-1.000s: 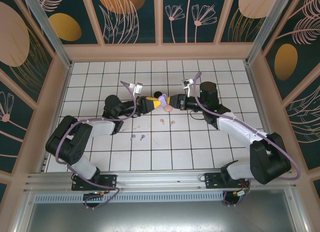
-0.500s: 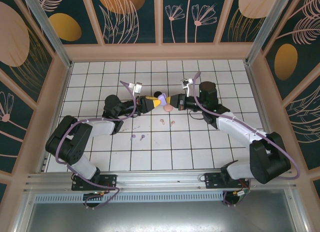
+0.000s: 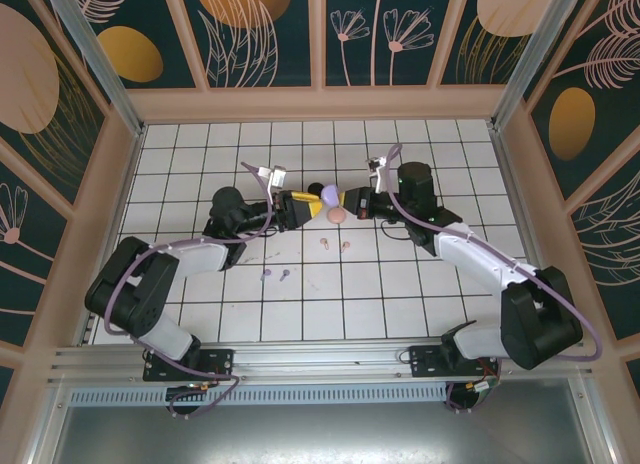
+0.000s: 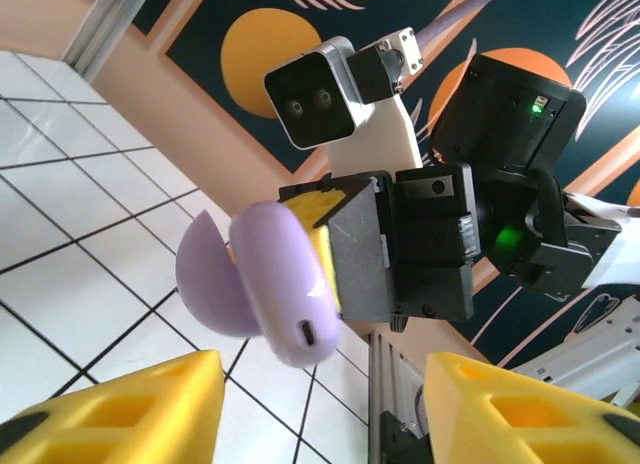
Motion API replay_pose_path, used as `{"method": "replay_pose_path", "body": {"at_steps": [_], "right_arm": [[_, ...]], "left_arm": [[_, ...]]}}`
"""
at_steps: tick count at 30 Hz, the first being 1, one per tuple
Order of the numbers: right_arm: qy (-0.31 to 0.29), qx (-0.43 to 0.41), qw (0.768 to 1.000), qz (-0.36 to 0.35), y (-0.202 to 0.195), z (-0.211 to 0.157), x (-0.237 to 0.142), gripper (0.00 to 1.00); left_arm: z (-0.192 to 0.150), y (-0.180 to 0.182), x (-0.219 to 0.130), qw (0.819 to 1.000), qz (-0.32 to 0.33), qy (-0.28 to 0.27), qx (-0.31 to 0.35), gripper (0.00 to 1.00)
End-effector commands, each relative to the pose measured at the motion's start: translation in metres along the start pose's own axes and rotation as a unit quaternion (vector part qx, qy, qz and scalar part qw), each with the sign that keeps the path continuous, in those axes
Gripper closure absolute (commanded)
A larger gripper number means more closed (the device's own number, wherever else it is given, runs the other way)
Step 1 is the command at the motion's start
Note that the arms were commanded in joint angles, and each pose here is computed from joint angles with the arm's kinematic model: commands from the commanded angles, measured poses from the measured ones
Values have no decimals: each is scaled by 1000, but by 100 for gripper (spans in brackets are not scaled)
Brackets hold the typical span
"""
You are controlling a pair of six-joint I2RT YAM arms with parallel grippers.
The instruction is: Insert the wireless bluetooth earbuds into the charging case
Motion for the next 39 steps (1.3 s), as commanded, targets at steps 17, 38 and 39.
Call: {"method": "replay_pose_path", "body": {"at_steps": [17, 38, 39], "right_arm": [[81, -206, 953, -208, 1, 18, -36, 100], [112, -297, 938, -141, 49, 9, -27, 100], [113, -298, 937, -142, 50, 8, -26, 100]], "left_arm": [[29, -9, 21, 971, 104, 186, 107, 18], [21, -10, 30, 963, 15, 260, 72, 39], [21, -10, 30, 962, 14, 262, 71, 40]]}}
Point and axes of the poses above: each hand's point on the last joint's axis, 136 mm out from that joint toward the fingers, its own x axis out along the fingers, its own y axis along the line the jaws close on, z = x × y, the point moved 7 cm from there along -x, back along the fingers, and after that the axes turned 9 degrees about -x, right-handed, at the moved point
